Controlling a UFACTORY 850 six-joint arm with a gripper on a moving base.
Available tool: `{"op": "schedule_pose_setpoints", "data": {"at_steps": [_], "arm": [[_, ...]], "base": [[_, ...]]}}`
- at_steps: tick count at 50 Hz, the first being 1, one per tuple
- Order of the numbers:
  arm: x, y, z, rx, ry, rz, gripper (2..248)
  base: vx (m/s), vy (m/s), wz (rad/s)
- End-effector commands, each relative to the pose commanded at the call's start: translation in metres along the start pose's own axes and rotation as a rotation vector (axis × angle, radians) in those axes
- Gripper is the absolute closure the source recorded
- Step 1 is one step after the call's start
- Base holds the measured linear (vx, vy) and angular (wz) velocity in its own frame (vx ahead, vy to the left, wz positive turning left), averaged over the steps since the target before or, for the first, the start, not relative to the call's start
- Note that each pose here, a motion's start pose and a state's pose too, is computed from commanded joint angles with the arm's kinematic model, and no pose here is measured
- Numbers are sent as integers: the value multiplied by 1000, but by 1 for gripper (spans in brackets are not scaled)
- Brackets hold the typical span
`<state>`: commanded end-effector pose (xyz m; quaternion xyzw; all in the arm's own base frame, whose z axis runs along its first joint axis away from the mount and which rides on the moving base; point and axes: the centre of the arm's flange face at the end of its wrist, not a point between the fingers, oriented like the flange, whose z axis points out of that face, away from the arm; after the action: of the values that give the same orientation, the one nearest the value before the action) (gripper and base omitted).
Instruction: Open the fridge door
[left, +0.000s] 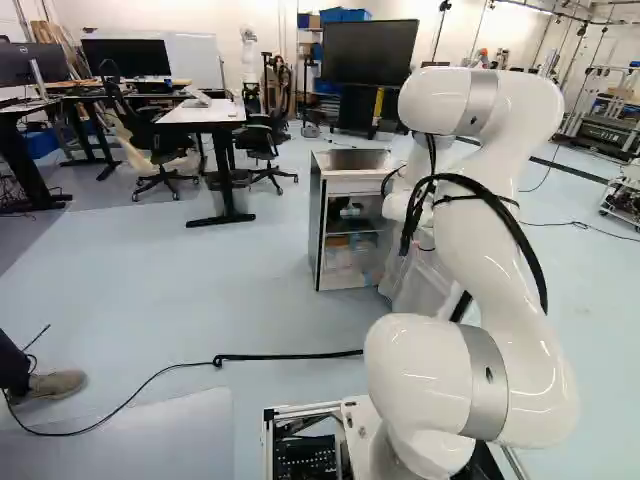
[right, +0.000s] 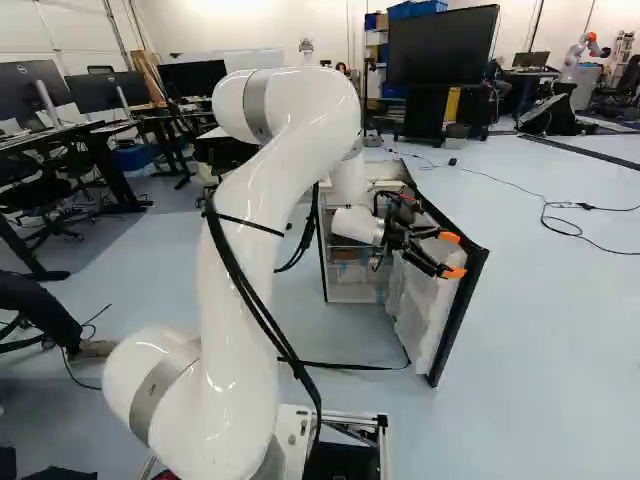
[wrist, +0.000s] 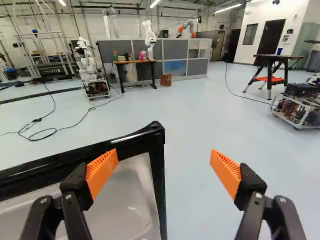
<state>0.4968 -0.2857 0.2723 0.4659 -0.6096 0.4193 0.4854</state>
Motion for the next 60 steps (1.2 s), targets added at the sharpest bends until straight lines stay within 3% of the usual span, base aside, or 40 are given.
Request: {"op": "schedule_pose_setpoints", "data": {"at_steps": [18, 33, 42, 60], "arm": [[4, -16, 33, -43, 10, 46, 3], [3, -1, 16, -24, 4, 13, 3], [2, 10, -1, 32, 8, -27, 3], [2, 28, -35, 197, 27, -112, 3]], "base": [[0, 0, 0], [0, 0, 0], [0, 0, 0], [0, 0, 0]]}}
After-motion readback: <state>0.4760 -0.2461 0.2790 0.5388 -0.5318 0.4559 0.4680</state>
